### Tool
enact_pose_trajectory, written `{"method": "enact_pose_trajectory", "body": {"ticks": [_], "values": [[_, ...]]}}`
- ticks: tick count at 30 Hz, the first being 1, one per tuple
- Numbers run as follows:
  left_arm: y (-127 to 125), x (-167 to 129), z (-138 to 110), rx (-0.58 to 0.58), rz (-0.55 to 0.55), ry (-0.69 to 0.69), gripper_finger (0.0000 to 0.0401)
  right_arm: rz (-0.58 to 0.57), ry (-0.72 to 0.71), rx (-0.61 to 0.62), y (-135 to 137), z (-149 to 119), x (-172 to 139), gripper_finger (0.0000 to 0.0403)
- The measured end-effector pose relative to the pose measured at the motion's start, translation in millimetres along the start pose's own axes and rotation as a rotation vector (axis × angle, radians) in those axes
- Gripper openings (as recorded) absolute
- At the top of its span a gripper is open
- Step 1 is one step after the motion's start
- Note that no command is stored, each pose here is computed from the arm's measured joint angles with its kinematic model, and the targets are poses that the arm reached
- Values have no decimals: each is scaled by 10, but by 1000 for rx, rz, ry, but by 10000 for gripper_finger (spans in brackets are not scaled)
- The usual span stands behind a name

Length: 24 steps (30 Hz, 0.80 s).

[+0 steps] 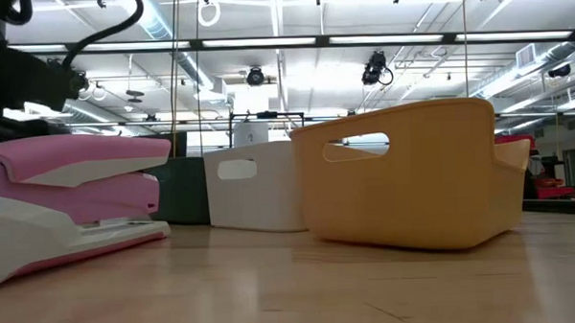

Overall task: Pick and place Stapler, Stapler remover, tape
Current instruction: Stack the pink tape on the green tape

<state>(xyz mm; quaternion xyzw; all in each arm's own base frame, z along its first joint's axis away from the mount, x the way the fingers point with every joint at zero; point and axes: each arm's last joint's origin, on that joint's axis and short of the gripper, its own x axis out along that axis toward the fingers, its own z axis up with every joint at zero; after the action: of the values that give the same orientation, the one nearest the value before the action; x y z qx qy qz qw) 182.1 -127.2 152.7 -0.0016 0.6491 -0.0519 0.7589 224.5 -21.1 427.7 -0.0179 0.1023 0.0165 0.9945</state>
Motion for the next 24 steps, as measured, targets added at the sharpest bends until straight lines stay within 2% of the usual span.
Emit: {"method": "enact_pose_trajectory", "body": {"ticks": [14,24], "values": [[9,-168,65,-13,42,54,89,0,0,-26,0,0,1,194],[152,-489,445,-20,35,-54,90,11,-1,-26,4,0,1,194]]}}
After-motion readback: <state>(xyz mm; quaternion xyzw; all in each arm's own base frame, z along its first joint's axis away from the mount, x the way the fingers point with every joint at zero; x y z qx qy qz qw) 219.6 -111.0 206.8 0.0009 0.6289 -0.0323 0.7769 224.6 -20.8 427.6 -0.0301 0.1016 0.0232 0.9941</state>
